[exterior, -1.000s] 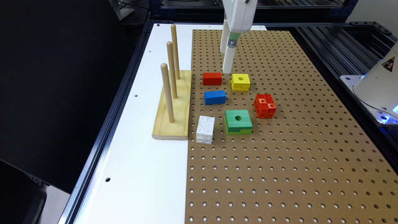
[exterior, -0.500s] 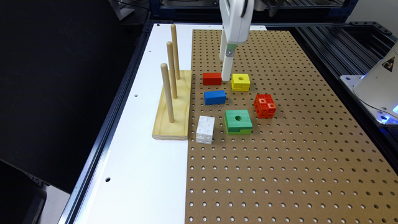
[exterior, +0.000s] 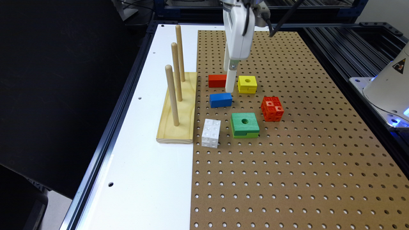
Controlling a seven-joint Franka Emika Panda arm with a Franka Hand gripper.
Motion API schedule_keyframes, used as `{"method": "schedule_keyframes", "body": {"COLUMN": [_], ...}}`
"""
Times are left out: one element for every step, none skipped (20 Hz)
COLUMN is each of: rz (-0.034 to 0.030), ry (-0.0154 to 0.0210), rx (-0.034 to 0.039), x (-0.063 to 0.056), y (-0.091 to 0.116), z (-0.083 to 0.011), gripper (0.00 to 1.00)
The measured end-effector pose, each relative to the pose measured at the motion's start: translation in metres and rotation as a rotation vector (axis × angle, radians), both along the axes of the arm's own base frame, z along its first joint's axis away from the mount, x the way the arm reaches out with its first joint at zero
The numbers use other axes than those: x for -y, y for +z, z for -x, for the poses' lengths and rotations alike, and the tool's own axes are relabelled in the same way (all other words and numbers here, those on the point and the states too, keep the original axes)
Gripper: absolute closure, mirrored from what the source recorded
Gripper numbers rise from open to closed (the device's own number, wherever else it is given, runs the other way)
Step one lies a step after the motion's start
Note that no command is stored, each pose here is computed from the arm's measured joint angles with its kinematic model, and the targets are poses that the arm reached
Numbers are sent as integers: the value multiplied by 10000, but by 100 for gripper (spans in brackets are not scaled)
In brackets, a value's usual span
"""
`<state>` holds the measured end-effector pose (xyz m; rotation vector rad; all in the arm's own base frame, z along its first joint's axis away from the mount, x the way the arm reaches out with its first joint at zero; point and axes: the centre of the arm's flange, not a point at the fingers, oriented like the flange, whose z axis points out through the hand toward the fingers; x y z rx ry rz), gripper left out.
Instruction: Pick up narrow blue stick.
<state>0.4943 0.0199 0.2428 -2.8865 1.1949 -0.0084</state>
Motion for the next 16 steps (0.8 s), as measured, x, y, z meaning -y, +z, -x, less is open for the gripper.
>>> {"method": "schedule_keyframes", "body": {"rz": [-4,-7,-9,-11,-11,-13,-15,-17,-23,-29,-37,-42,-45,-47,-47,-48], "ry": [-2,-5,-6,-7,-6,1,8,14,32,49,70,83,90,94,96,97], "rx": [12,23,41,48,51,68,87,97,122,143,169,185,202,214,205,173], "x": [0,0,-1,-1,-1,-5,-10,-13,-25,-38,-53,-61,-66,-69,-70,-70], "y": [-76,-131,-172,-196,-199,-193,-186,-183,-174,-167,-158,-153,-149,-146,-151,-169], "z": [-4,-7,-10,-13,-15,-22,-29,-33,-43,-51,-62,-71,-81,-89,-90,-87], "gripper": [0,0,0,0,0,0,0,0,0,0,0,0,0,0,0,0]}}
